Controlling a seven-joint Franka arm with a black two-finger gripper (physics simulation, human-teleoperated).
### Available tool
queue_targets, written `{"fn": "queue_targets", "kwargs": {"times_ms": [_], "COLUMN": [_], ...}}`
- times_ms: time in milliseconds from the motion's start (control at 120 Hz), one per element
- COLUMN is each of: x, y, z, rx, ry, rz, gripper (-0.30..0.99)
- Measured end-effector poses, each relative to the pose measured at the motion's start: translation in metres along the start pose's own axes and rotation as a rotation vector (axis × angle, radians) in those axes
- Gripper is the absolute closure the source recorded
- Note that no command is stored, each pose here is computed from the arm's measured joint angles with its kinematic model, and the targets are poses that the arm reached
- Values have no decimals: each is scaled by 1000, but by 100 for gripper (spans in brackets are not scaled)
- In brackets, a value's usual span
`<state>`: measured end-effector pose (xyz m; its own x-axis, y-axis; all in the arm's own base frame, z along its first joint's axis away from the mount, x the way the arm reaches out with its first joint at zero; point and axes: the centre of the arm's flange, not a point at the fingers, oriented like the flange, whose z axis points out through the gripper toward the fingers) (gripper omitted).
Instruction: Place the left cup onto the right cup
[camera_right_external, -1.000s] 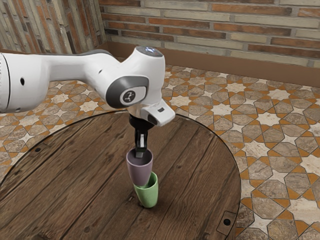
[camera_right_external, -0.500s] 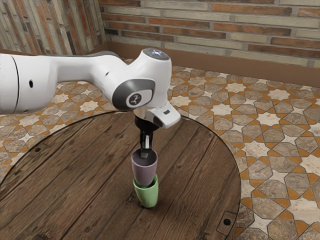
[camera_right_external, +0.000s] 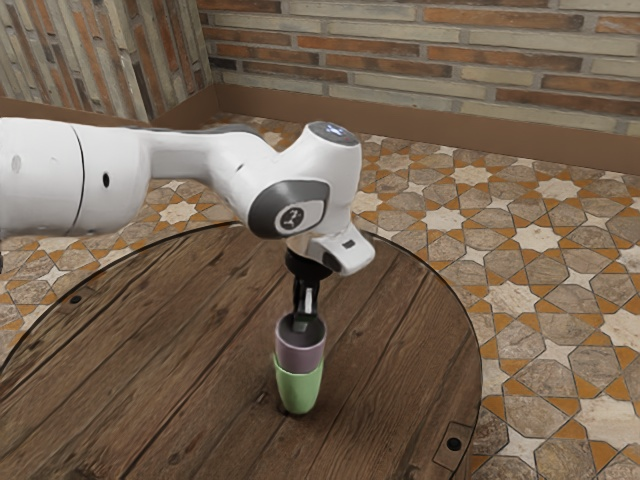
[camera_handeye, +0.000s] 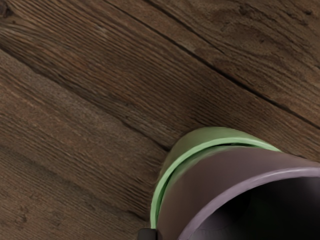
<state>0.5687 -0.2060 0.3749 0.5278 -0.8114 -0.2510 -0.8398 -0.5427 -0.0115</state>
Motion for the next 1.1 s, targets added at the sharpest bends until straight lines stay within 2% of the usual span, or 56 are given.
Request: {"fn": "queue_targets", "kwargs": {"times_ms": [25,225,400,758,1100], "x": [0,-5,-11,-40,-138], "y": [0,2,3,-6,-51], "z": [0,-17,-26,-64,-123], "rx": [-1,-1,3,35,59], "ry": [2,36,49,73,130], "rz": [-1,-11,-16,-37,-150], "gripper": [76,34,15,3,1]}}
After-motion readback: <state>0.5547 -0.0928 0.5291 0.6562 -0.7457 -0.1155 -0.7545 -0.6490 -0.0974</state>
